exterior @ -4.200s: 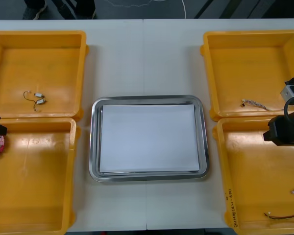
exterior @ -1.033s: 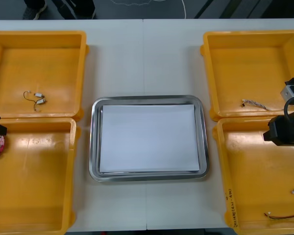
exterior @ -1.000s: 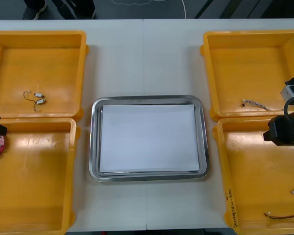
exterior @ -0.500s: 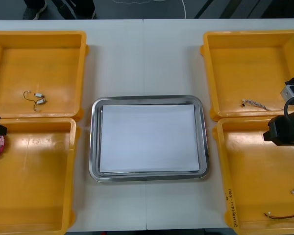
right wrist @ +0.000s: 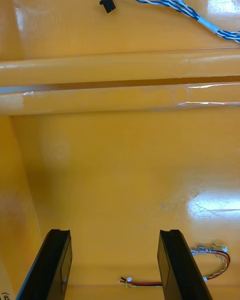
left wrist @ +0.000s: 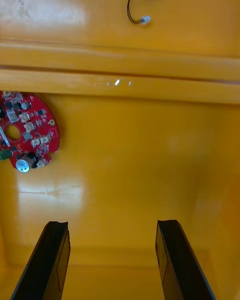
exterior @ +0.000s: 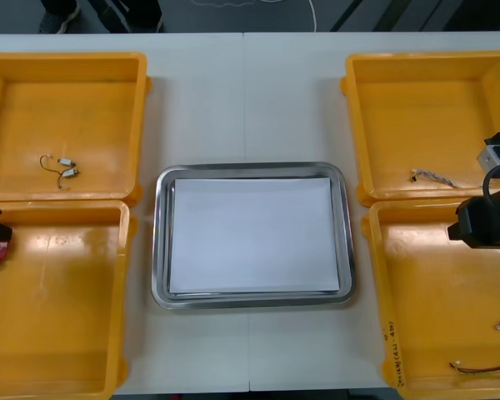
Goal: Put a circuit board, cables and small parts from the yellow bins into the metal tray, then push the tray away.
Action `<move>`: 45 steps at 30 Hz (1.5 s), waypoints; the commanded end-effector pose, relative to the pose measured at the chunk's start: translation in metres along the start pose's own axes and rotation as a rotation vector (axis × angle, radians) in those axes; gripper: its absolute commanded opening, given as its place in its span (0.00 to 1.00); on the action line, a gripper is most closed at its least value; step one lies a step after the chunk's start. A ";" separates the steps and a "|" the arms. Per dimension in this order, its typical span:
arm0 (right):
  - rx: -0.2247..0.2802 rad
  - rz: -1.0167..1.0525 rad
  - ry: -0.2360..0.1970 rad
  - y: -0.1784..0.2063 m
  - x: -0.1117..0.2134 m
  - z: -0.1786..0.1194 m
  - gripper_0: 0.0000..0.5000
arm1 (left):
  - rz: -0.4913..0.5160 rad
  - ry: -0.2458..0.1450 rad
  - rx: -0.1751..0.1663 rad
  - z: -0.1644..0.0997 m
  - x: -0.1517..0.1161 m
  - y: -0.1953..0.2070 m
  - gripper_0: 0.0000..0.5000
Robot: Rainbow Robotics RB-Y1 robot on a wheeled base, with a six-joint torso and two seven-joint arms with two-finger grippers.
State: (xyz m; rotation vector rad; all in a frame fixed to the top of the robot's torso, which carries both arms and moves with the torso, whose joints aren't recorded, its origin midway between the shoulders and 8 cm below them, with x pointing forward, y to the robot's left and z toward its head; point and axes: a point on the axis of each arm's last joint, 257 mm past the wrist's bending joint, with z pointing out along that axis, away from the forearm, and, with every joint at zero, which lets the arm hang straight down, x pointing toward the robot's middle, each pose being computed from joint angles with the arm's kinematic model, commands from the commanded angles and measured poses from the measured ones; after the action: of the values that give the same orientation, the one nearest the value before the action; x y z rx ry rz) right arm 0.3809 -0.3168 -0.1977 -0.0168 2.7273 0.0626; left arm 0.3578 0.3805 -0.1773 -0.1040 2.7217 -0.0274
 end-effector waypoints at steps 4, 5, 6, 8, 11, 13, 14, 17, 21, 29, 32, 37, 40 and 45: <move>0.051 -0.014 0.061 -0.026 0.025 0.004 1.00 | 0.019 0.042 -0.025 -0.007 0.006 0.023 1.00; 0.055 -0.019 0.061 -0.028 0.025 0.004 1.00 | 0.011 0.048 -0.022 -0.006 0.007 0.025 1.00; 0.057 -0.025 0.063 -0.029 0.026 0.004 1.00 | 0.009 0.057 -0.018 -0.005 0.008 0.028 1.00; 0.063 -0.039 0.064 -0.031 0.026 0.003 1.00 | 0.024 0.077 -0.013 -0.002 0.010 0.033 1.00; 0.070 -0.115 0.063 -0.034 0.024 0.000 1.00 | 0.050 0.107 -0.009 0.002 0.014 0.044 1.00; 0.090 -0.192 0.063 -0.041 0.022 -0.002 1.00 | 0.070 0.111 -0.005 0.003 0.013 0.051 1.00; 0.095 -0.215 0.062 -0.042 0.021 -0.002 1.00 | 0.076 0.110 -0.003 0.004 0.012 0.053 1.00; 0.119 -0.331 0.060 -0.051 0.018 -0.006 1.00 | 0.109 0.110 0.007 0.006 0.011 0.060 1.00; 0.147 -0.494 0.069 -0.063 0.015 -0.011 1.00 | 0.160 0.106 0.013 0.011 0.009 0.069 1.00; 0.186 -0.793 0.099 -0.086 0.021 -0.009 1.00 | 0.260 0.083 0.029 0.023 0.003 0.082 1.00; 0.191 -0.866 0.070 -0.089 0.019 -0.005 1.00 | 0.297 0.072 0.035 0.028 0.000 0.088 1.00; 0.189 -0.974 0.024 -0.090 0.016 0.002 1.00 | 0.345 0.045 0.038 0.039 -0.006 0.098 1.00; 0.179 -1.038 0.002 -0.088 0.018 0.007 1.00 | 0.372 0.034 0.034 0.046 -0.009 0.103 1.00; 0.163 -1.148 -0.027 -0.086 0.021 0.011 1.00 | 0.395 0.024 0.013 0.055 -0.011 0.109 1.00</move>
State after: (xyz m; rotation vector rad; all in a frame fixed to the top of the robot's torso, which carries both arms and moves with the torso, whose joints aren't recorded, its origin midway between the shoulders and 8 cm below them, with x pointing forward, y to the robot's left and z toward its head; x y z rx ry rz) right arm 0.3741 -0.3813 -0.2260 -1.3383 2.3279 -0.3933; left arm 0.3850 0.4652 -0.2340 0.4379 2.7083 -0.0339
